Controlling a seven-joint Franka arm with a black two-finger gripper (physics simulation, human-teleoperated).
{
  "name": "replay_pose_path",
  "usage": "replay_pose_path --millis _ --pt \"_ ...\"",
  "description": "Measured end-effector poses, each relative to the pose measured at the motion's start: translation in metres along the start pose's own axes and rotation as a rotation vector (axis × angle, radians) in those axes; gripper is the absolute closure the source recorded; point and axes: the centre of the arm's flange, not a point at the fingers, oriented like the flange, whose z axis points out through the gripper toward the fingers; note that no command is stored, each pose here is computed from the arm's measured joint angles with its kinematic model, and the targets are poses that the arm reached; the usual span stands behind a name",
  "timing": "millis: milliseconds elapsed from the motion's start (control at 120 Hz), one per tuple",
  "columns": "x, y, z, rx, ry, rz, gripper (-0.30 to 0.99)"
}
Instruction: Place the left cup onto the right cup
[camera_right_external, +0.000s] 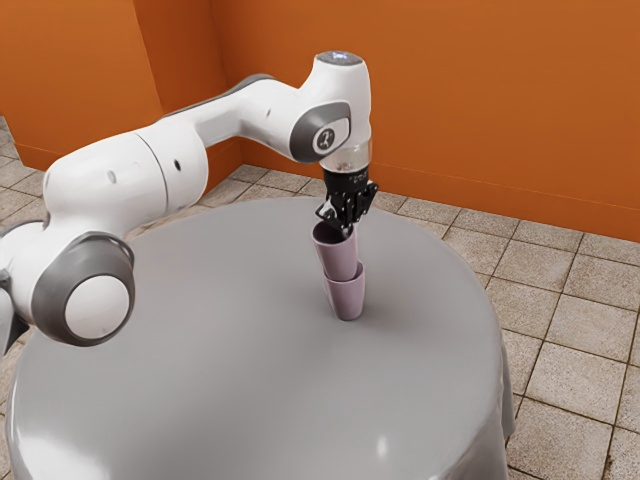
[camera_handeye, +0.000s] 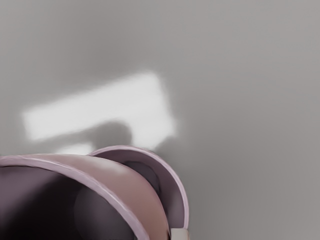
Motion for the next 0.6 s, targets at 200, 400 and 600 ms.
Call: replay_pose_path --millis 200,400,600 --pt "-0.0009 0.0015 0.0053 -0.003 0.000 0.000 0.74" --pt "-0.0035 0.0030 0.0070 -0.010 -0.001 0.003 0.32" --pt "-0.0033 0.0041 0.0067 -0.021 0.001 0.001 0.13"
